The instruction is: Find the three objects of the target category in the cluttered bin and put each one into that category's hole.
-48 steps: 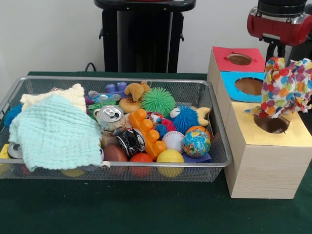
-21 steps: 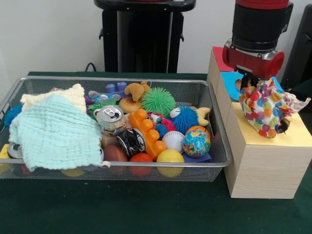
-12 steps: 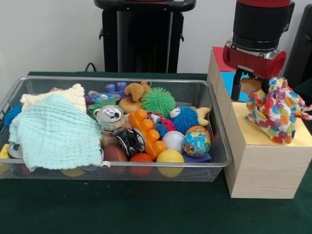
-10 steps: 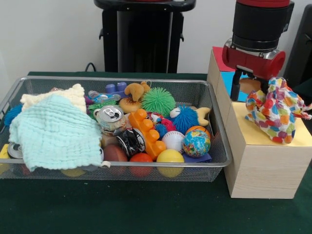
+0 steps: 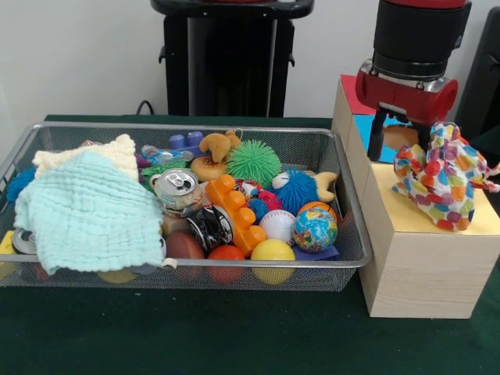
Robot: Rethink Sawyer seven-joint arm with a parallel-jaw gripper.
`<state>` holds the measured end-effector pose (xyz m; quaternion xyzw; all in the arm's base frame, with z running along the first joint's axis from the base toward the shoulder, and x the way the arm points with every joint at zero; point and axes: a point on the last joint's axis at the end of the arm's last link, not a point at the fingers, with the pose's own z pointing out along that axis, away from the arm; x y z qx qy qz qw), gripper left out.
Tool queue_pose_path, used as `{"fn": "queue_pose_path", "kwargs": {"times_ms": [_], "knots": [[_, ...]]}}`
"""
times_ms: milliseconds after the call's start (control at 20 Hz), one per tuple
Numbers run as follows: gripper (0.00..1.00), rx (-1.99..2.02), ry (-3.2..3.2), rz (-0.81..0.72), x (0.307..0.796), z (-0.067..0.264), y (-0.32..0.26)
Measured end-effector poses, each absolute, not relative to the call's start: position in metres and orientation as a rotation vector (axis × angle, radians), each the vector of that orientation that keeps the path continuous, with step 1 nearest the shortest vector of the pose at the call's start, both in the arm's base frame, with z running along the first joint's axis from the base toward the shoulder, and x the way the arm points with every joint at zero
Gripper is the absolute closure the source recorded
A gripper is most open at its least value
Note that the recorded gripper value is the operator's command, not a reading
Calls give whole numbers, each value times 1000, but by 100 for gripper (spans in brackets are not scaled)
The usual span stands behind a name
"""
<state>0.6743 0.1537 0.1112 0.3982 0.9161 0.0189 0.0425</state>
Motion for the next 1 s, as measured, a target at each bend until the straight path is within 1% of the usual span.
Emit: {"fn": "queue_pose_path", "kwargs": {"times_ms": [150, 200, 550, 600, 850, 1000], "knots": [[0, 1205, 2797, 61, 675, 119, 154], [0, 1199, 2791, 66, 674, 130, 153], [0, 1234, 2766, 96, 666, 170, 139], [0, 1247, 2755, 107, 664, 183, 132], [0, 1238, 2741, 116, 664, 198, 130], [0, 1226, 2743, 109, 664, 199, 129]]}}
